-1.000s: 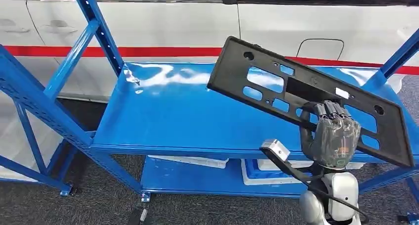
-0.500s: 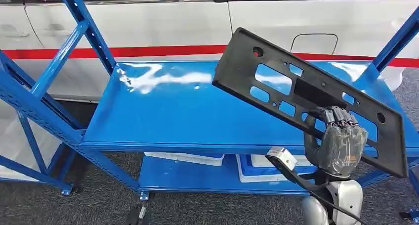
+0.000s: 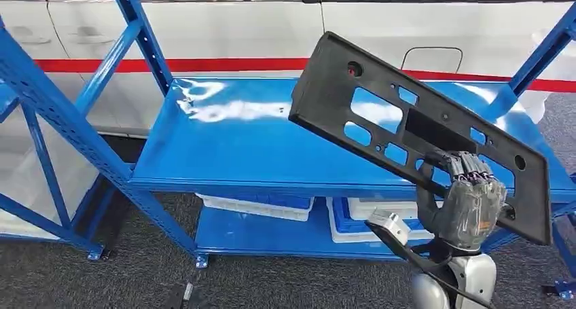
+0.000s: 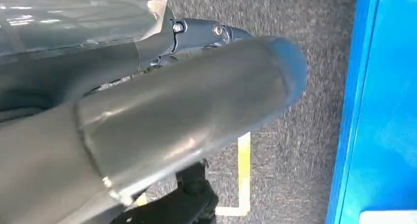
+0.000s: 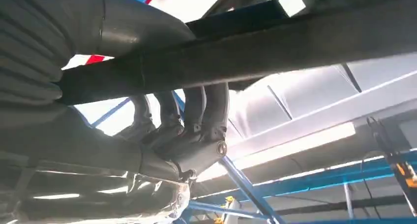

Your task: Take the parts from the cabinet and place them on the table.

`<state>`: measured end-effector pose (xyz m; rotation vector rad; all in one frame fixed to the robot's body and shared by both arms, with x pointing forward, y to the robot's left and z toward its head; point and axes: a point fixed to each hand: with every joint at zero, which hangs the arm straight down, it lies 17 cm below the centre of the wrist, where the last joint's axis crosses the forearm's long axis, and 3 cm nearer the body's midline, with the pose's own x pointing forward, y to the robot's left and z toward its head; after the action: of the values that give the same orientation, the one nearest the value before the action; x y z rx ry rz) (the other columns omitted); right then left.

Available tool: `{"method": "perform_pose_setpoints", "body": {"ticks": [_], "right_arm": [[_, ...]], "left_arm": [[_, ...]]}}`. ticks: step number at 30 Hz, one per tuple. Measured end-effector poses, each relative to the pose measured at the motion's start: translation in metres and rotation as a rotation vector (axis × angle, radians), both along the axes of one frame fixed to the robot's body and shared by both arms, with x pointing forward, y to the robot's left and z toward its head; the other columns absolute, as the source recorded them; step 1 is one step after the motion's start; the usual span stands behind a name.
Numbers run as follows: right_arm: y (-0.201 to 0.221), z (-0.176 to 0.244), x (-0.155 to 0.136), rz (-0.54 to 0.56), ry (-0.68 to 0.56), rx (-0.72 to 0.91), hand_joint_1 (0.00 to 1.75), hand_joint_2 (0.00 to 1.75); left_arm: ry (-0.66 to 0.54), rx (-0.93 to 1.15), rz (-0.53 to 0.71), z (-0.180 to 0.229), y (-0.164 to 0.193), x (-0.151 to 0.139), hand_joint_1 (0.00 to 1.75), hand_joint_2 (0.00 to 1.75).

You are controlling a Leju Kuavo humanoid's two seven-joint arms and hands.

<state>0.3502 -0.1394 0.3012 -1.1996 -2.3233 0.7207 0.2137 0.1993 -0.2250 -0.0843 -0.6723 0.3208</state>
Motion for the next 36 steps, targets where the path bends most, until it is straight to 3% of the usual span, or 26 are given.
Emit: {"method": "perform_pose_setpoints", "body": {"ticks": [36], "right_arm": [[-0.026, -0.010, 0.002, 0.032, 0.057, 0.143, 1.75, 1.75]], "left_arm": [[-0.010, 0.043, 0.178, -0.004, 0.036, -0.013, 0.00, 0.00]]}}
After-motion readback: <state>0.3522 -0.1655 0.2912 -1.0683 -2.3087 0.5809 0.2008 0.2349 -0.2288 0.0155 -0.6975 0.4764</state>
